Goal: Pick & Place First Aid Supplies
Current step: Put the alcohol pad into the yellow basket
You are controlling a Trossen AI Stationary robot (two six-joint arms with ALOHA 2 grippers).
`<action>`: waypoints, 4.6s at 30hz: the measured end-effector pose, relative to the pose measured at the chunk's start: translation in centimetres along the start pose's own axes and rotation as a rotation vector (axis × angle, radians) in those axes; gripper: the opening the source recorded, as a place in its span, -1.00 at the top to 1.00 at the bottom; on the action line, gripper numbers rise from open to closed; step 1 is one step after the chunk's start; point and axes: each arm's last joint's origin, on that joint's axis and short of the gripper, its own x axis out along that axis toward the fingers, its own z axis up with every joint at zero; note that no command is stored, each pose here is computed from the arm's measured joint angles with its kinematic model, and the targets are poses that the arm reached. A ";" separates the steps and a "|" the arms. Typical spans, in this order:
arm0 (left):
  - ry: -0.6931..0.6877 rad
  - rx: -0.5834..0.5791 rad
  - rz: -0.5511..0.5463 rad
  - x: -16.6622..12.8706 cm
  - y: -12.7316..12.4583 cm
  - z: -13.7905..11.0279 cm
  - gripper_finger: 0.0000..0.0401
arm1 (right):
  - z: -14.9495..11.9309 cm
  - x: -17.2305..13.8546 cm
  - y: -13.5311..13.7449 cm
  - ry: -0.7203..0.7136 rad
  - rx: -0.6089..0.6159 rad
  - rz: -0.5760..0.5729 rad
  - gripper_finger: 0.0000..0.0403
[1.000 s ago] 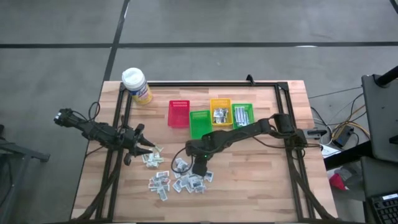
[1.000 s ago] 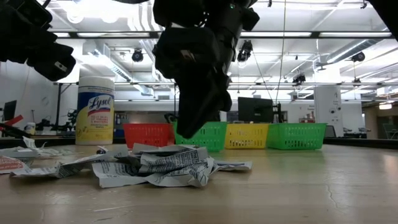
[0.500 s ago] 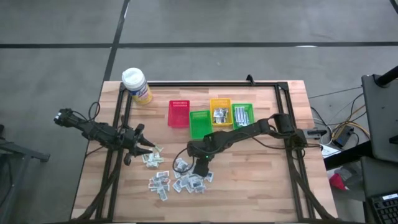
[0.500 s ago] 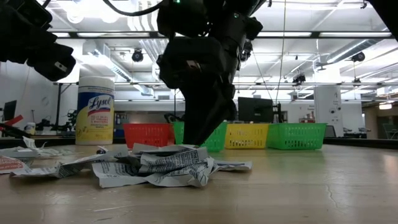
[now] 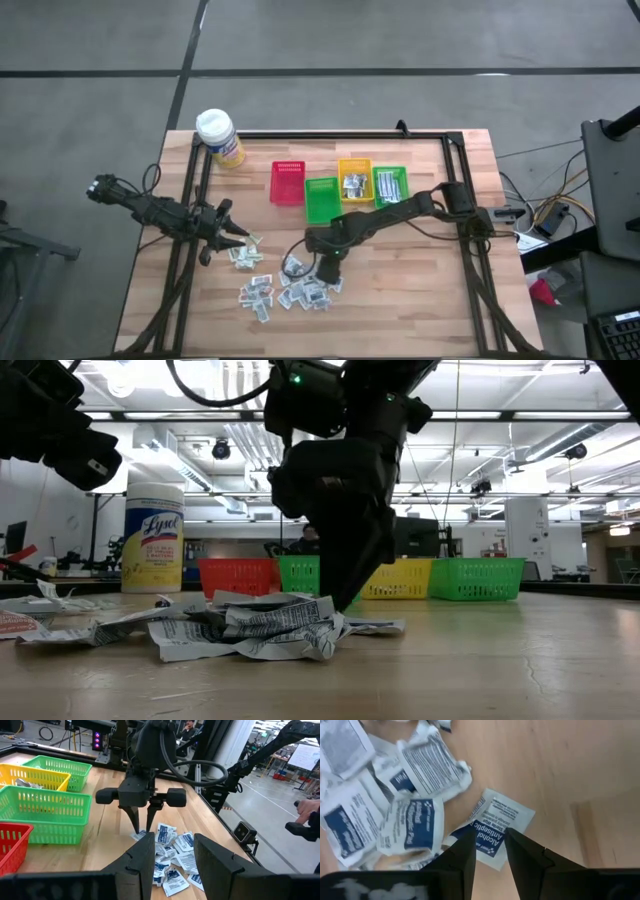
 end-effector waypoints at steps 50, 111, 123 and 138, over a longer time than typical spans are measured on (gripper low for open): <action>0.020 0.006 0.006 0.0 0.1 -0.2 0.35 | -1.0 -5.0 -3.3 0.167 0.118 -0.191 0.16; 0.019 -0.009 0.006 0.0 0.1 -0.2 0.35 | 0.9 -12.3 -2.2 0.100 0.046 -0.107 0.96; 0.017 -0.010 0.006 0.0 0.0 -0.2 0.35 | 0.4 -20.9 -4.9 -0.195 0.099 -0.265 0.96; 0.018 -0.009 0.006 0.0 0.1 -0.2 0.35 | 0.9 -22.4 -7.3 -0.301 0.025 -0.609 0.96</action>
